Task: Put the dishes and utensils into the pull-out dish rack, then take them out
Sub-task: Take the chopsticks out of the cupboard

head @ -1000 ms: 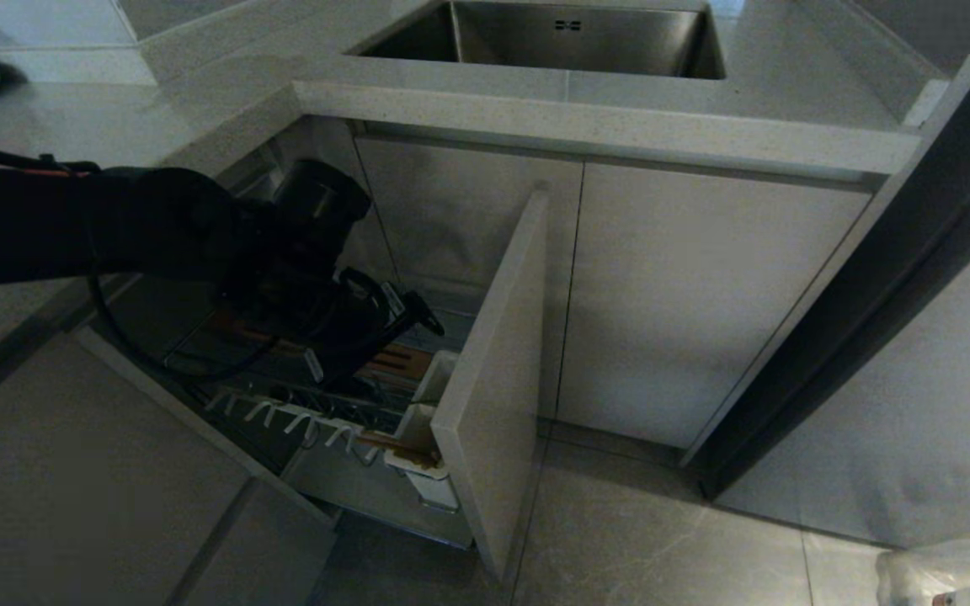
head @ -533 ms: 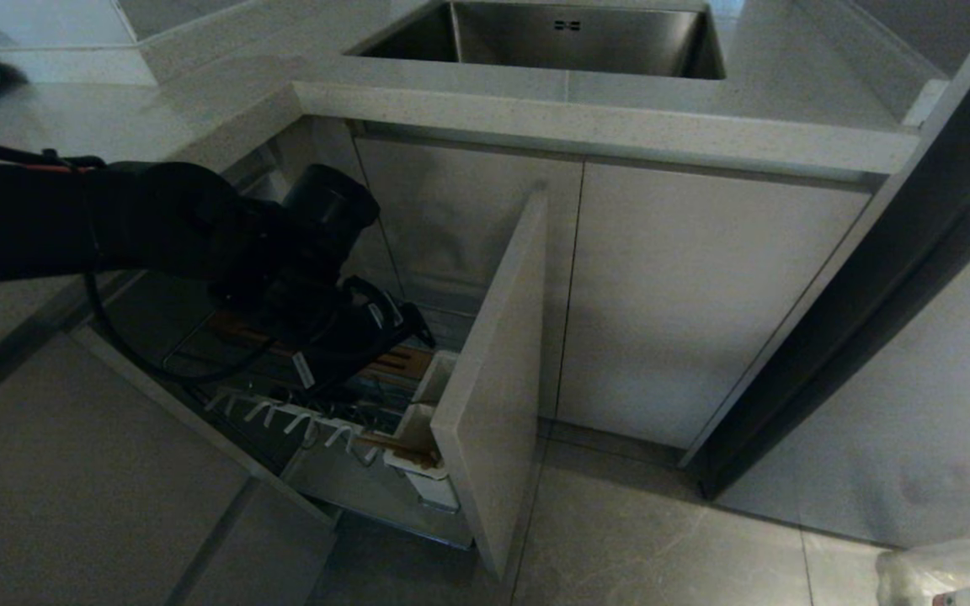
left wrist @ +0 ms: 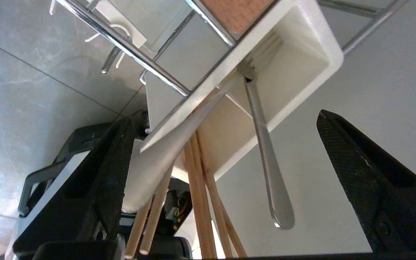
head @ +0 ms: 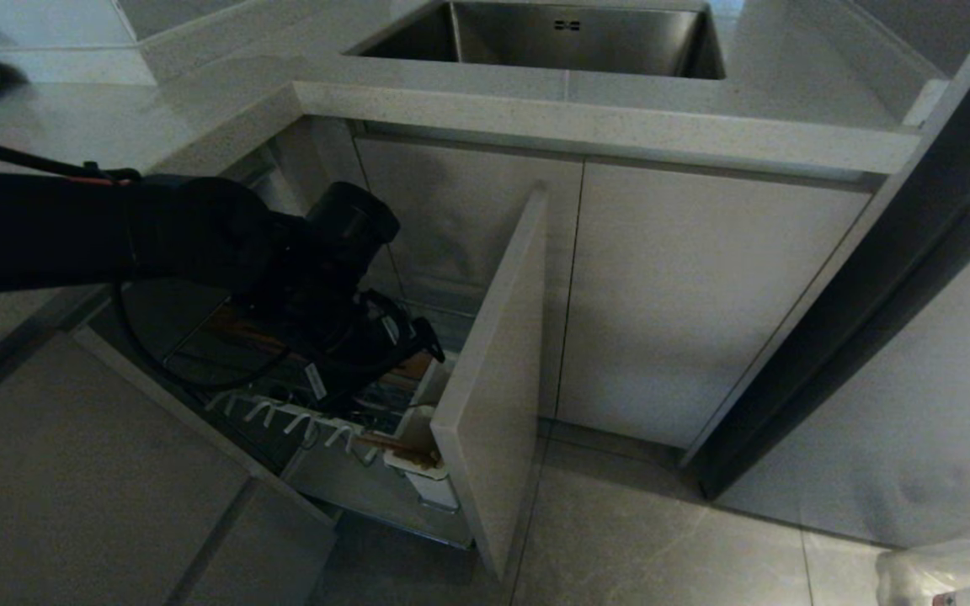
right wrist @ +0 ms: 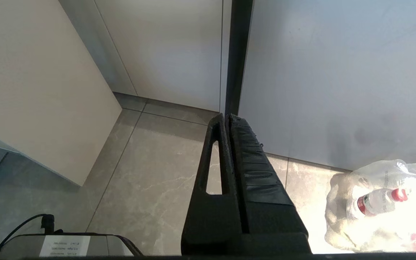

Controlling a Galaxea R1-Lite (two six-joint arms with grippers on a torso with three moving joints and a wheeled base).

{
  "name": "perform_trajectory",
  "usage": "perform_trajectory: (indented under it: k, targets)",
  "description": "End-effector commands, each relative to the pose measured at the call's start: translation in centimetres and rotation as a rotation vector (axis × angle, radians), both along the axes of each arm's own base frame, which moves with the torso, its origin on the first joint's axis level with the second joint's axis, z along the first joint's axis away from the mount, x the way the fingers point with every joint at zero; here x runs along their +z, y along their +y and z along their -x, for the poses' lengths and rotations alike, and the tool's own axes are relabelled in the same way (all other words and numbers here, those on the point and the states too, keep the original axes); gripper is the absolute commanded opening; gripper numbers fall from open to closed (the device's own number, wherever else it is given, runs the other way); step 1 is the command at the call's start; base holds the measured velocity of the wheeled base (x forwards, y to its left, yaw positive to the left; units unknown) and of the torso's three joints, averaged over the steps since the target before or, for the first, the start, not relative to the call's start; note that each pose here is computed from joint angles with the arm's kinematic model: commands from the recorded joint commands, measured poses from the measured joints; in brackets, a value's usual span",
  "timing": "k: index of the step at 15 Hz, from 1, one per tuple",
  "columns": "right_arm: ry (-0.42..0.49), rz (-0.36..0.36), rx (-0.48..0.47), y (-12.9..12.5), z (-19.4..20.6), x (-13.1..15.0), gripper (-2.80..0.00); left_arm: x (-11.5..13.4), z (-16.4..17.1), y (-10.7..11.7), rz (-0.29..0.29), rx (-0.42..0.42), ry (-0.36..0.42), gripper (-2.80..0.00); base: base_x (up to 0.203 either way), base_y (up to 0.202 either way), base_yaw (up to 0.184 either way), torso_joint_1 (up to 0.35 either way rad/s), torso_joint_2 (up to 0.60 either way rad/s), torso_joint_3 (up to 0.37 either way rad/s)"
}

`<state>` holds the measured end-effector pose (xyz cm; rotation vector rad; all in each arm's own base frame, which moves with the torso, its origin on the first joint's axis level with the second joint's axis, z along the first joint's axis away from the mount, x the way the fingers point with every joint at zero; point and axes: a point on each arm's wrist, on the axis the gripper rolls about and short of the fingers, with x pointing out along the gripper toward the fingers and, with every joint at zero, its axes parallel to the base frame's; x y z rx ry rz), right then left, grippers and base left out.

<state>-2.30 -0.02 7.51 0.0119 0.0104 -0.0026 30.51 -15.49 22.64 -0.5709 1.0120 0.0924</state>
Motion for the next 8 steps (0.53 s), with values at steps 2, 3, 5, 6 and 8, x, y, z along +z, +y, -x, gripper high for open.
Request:
perform_trajectory:
  k: [2,3,5,6,8]
  targets:
    - [0.0,0.0,0.001,0.0,0.0,0.0,-2.8,-0.2,-0.1,-0.2,0.003,0.002,0.012,0.0,0.0,0.0,0.0,0.0,0.0,0.0]
    - [0.0,0.0,0.001,0.0,0.0,0.0,-2.8,-0.1,-0.1,-0.2,0.011,-0.003,0.011,0.0,0.0,0.0,0.0,0.0,0.0,0.0]
    - [0.0,0.0,0.0,0.0,0.0,0.0,-2.8,0.3,-0.1,-0.5,0.047,-0.016,0.002,0.0,0.0,0.0,0.0,0.0,0.0,0.0]
    - [0.0,0.0,-0.001,0.0,0.0,0.0,-2.8,0.6,-0.2,-0.6,0.06,-0.018,-0.005,0.0,0.0,0.0,0.0,0.0,0.0,0.0]
    - [0.0,0.0,-0.001,0.0,0.0,0.0,-2.8,1.0,-0.2,-0.7,0.074,-0.019,-0.032,0.0,0.0,0.0,0.0,0.0,0.0,0.0]
